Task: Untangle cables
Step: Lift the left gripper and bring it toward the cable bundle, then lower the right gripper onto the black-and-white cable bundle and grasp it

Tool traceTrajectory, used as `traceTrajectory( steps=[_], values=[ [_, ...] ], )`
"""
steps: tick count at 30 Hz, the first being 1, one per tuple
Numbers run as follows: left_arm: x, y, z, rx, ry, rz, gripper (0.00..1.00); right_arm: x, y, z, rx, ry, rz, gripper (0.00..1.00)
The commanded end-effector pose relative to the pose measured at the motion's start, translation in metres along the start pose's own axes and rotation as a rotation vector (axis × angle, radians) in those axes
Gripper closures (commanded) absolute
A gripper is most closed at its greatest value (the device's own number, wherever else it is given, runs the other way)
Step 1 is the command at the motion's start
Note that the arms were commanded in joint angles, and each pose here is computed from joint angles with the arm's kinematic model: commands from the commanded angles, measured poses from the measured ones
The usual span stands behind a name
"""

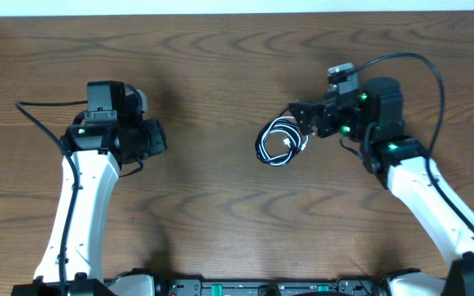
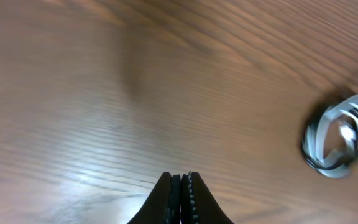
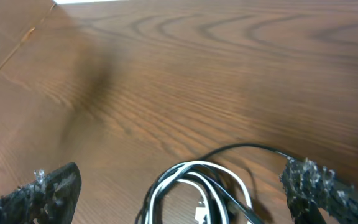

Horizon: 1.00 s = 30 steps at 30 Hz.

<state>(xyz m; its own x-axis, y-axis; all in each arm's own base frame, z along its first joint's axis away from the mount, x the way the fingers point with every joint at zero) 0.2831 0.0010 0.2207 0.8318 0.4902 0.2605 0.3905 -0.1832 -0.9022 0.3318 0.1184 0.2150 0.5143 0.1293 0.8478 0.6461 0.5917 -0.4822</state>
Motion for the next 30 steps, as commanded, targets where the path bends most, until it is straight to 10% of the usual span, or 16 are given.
traceTrajectory(
  steps=[1,20,30],
  values=[
    [0.009,-0.002,0.009,0.127,-0.081,-0.088,0.93,-0.002,0.018,0.013,0.050,-0.005,0.012,0.01],
    [0.015,0.043,0.015,0.174,-0.095,0.026,0.93,-0.039,0.085,0.062,0.146,-0.067,0.075,0.08],
    [0.013,0.058,0.013,0.128,-0.099,0.085,0.92,-0.059,0.110,0.057,0.144,0.057,0.093,0.55]
  ],
)
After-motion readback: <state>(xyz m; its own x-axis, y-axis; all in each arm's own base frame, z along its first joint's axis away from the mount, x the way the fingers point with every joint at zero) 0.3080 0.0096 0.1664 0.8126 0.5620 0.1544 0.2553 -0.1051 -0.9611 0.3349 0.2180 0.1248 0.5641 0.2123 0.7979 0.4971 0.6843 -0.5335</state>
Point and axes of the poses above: each gripper's point midway between its finger pads, its own y axis out along the fingers, its own z axis along the line the jaws close on, x = y × z, the point moved 9 cm from there along -y, back along the fingers, and after that the axes turned 12 degrees about -y, right-handed, at the moved point
